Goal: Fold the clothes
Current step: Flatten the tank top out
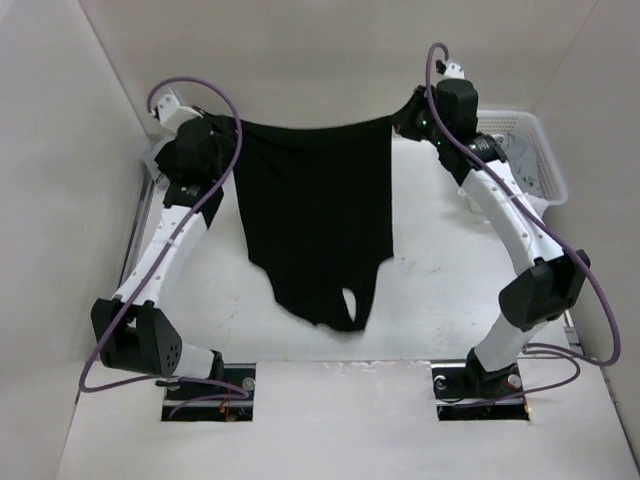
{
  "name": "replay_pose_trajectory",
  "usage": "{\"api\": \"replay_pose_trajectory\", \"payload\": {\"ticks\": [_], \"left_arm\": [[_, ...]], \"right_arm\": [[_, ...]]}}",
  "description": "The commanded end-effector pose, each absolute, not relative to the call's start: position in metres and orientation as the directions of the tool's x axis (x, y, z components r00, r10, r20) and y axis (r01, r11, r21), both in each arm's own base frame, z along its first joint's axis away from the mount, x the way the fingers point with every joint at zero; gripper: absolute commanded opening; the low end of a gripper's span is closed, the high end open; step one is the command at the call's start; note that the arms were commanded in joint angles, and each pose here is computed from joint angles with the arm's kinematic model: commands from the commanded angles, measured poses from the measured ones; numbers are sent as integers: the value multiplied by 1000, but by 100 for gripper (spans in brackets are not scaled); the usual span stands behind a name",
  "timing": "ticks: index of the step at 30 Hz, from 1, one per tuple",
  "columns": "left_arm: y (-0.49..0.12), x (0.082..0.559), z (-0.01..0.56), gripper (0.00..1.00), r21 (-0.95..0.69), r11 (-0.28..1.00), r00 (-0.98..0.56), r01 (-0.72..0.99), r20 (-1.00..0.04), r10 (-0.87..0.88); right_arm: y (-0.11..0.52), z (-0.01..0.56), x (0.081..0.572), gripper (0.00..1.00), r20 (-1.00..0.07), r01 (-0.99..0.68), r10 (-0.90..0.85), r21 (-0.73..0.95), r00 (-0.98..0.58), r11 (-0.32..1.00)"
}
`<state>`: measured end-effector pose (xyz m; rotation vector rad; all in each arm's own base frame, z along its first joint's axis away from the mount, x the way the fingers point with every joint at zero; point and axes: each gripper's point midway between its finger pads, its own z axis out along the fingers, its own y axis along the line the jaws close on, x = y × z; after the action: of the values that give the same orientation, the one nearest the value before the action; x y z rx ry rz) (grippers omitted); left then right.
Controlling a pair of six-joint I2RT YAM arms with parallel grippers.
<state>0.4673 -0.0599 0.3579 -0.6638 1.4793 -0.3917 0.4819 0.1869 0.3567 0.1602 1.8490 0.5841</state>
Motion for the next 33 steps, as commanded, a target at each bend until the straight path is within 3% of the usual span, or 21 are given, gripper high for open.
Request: {"api": "replay_pose_trajectory", "payload": {"ticks": [1,7,11,19,27,33], "left_arm": [[-50,441,490,0,-710,698,275,87,-657,-702],[-36,394,541,0,-687,707,364,168,-624,-692],[-34,371,532,0,-687,706,375,172,-617,-692],[-64,343,390,1,-739,670,199,75,-647,-736],[-56,260,230,1,-699,708,-25,-102,-709,-705],[-32,205,178,1,-731,642,-85,-231,-642,-762]], "right_arm": [[190,509,449,0,-871,-384,478,483,-117,787],[181,586,407,0,-872,-467,490,434,-3,770],[183,570,385,1,-882,-472,471,425,-23,772],[177,411,368,1,-863,-354,459,505,-212,787],[183,247,265,1,-735,-276,509,655,-448,703],[184,148,182,0,-592,-156,465,712,-658,684]]}}
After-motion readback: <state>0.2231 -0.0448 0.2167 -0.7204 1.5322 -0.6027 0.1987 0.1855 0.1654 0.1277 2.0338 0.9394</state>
